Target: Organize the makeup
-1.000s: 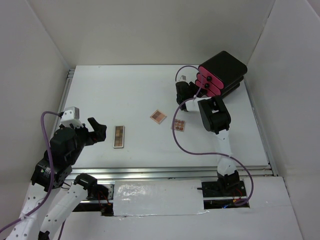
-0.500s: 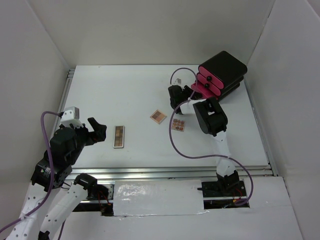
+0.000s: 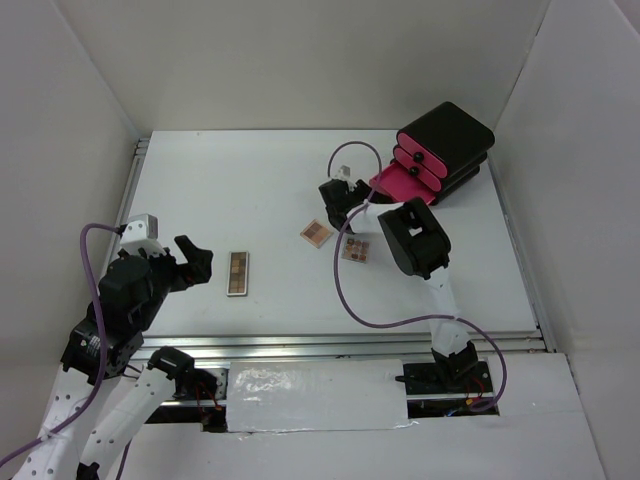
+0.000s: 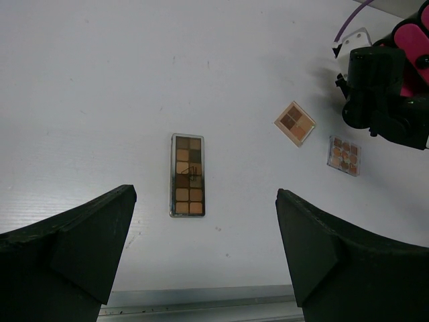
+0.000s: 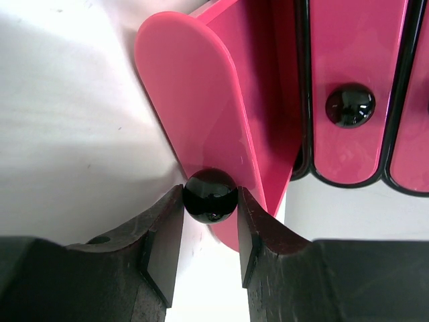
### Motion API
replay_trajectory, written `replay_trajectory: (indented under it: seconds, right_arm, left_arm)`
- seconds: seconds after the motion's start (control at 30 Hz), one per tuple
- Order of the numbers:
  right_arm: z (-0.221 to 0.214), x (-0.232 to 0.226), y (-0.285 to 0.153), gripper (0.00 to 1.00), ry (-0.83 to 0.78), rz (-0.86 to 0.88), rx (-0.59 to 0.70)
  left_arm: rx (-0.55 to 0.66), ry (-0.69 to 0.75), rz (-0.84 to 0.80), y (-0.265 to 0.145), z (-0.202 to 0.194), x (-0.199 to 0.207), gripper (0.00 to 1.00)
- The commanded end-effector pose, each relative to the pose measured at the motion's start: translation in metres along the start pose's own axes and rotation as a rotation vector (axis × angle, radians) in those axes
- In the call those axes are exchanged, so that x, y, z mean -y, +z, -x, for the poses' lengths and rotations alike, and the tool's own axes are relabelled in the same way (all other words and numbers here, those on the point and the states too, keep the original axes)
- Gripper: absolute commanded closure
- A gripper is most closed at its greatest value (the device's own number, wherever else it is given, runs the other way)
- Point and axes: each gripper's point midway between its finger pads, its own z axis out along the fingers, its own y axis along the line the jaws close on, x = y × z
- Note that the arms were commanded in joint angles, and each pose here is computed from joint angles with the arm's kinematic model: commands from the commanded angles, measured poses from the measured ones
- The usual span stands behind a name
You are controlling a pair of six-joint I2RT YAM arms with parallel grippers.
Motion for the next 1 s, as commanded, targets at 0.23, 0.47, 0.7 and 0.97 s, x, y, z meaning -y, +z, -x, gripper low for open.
replay_trajectory:
  seconds: [0.23,0.47,0.7,0.97]
  right_arm:
    - [0.019,0.008,-0.026,0.61,0.108,0.078,0.046]
    - [0.032,0.012,-0.041,0.34,0.184,0.151,0.048]
    - [0.064,0.056,-0.091,0.32,0.362,0.242,0.117]
    - [0.063,0.130,-0.243,0.00,0.870,0.803,0.394]
  left_arm:
    - [0.039,0.001,-0.012,0.001,0.009,0.003,0.01]
    - [0.023,0.002,0.000,0.004,0.007,0.002,0.01]
    - [0.022,-0.010,0.043,0.005,0.007,-0.004,0.00]
    - [-0.176,0.042,0.117,0.043,-0.022,-0.002,0.01]
